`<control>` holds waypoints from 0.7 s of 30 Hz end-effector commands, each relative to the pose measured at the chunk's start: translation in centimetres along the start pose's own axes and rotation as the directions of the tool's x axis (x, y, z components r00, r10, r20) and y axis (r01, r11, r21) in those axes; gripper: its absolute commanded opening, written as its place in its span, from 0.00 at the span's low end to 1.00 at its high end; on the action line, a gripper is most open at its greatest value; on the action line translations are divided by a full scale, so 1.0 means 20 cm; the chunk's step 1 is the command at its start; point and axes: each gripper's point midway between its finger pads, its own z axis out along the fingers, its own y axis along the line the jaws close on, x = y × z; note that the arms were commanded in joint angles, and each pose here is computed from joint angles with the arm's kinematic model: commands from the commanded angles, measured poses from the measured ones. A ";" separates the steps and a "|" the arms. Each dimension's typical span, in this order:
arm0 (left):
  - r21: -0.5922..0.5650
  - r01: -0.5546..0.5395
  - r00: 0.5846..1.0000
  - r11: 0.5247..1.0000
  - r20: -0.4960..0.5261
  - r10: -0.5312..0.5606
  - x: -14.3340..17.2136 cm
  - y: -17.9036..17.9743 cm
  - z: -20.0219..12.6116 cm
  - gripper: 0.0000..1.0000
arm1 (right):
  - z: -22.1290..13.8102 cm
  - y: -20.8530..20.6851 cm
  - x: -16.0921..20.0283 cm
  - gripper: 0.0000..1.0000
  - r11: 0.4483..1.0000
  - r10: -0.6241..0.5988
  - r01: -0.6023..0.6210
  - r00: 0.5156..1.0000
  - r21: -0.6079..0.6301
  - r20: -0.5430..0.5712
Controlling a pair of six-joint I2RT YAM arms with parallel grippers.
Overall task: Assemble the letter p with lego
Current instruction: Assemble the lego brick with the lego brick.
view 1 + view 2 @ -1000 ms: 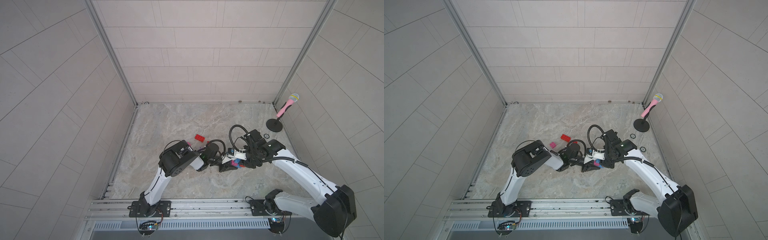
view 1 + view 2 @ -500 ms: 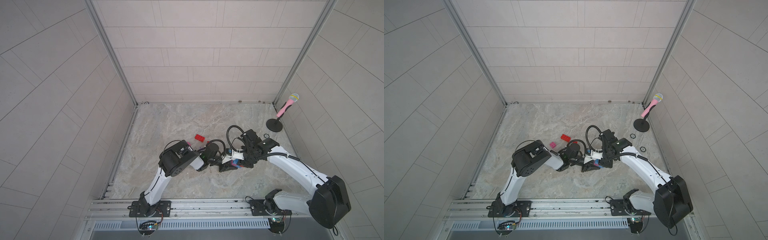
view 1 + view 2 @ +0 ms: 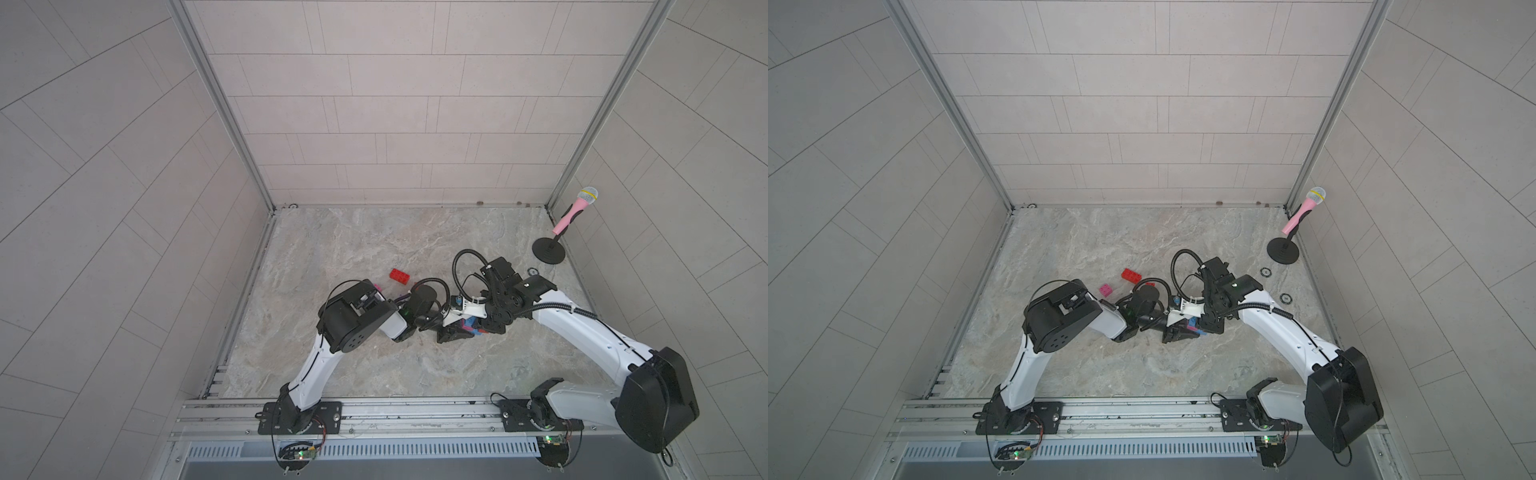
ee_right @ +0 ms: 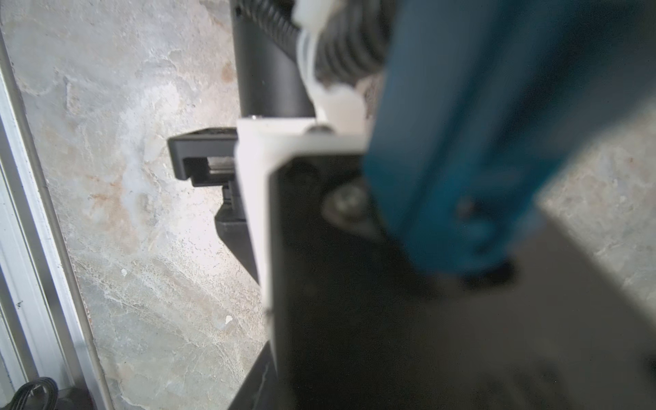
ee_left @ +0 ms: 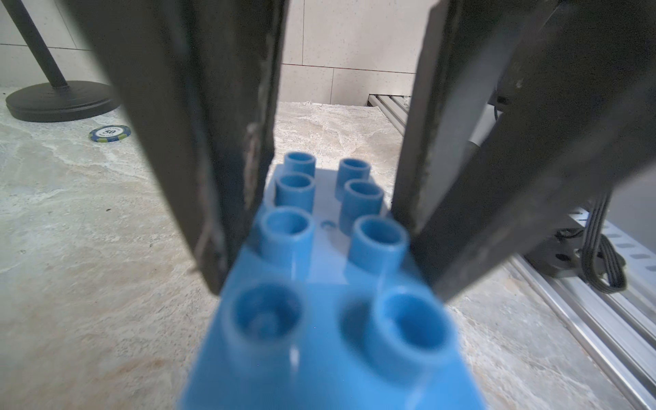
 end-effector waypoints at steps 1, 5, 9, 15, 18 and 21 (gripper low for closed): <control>0.001 0.140 0.977 0.990 -0.166 -0.138 0.32 -0.06 0.01 0.00 | 0.11 0.08 0.08 0.00 0.995 0.012 -0.018 0.998 -0.097 -0.066; -0.001 0.142 0.976 0.990 -0.169 -0.140 0.32 -0.06 0.00 0.00 | 0.17 0.12 0.15 0.00 0.987 0.015 -0.037 0.990 -0.158 -0.140; -0.001 0.141 0.975 0.990 -0.172 -0.139 0.33 -0.06 0.00 0.00 | 0.23 0.16 0.22 0.00 0.976 0.011 -0.057 0.977 -0.209 -0.212; 0.001 0.144 0.974 0.990 -0.174 -0.142 0.33 -0.06 0.00 0.00 | 0.29 0.20 0.29 0.00 0.959 0.003 -0.080 0.962 -0.272 -0.274; -0.001 0.145 0.974 0.989 -0.176 -0.143 0.34 -0.06 0.00 0.00 | 0.31 0.22 0.32 0.00 0.952 -0.001 -0.094 0.951 -0.292 -0.308; -0.002 0.147 0.973 0.989 -0.178 -0.145 0.34 -0.06 0.00 0.00 | 0.32 0.23 0.34 0.00 0.949 -0.009 -0.096 0.944 -0.302 -0.328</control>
